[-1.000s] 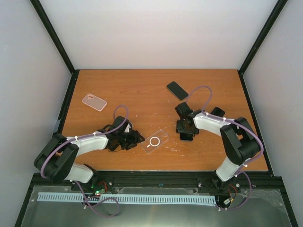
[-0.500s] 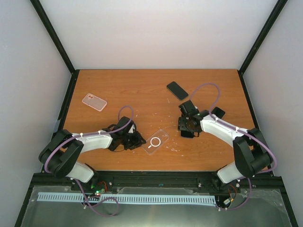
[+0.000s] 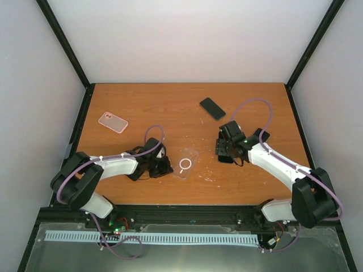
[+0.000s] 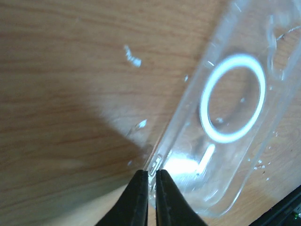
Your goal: Put the phone into the phone case
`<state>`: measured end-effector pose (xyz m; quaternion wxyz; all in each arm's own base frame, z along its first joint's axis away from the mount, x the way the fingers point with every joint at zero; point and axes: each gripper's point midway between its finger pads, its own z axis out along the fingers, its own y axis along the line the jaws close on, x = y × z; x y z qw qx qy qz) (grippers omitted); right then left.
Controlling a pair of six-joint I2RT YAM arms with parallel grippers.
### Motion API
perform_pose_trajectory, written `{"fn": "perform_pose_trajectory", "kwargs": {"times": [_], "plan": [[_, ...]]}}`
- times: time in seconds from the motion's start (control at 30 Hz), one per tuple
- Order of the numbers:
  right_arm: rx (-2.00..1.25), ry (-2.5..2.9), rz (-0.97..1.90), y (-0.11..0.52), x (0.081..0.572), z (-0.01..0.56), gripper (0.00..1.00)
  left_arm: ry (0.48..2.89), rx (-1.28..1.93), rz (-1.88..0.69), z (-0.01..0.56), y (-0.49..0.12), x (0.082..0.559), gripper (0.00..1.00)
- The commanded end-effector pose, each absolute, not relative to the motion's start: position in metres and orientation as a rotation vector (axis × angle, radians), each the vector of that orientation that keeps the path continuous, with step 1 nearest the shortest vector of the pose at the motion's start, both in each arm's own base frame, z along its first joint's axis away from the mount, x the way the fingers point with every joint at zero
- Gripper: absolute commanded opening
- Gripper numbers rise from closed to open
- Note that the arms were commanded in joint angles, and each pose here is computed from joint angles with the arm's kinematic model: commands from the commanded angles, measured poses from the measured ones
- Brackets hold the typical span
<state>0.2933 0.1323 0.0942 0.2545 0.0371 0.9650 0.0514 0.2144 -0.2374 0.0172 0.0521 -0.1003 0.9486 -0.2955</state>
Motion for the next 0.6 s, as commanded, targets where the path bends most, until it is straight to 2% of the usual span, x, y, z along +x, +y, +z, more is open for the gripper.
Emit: {"fn": "perform_pose_trajectory", "kwargs": {"times": [0.0,0.07,0.33,0.5,0.57], "plan": [[0.092,2.545,0.159,0.131,0.301,0.115,0.67,2.918,-0.223,-0.752,0.004,-0.232,0.218,0.04],[0.078,2.537,0.173,0.132,0.3,0.119,0.67,2.906,-0.159,-0.732,0.006,-0.235,0.225,0.01],[0.037,2.465,0.288,0.134,0.283,0.15,0.67,2.653,0.218,-0.599,0.062,-0.251,0.284,0.0],[0.045,2.408,0.29,0.124,0.274,0.168,0.68,2.514,0.506,-0.615,0.074,-0.267,0.293,0.0],[0.047,2.395,0.304,0.123,0.271,0.173,0.67,2.514,0.491,-0.52,0.077,-0.26,0.303,0.0]]}}
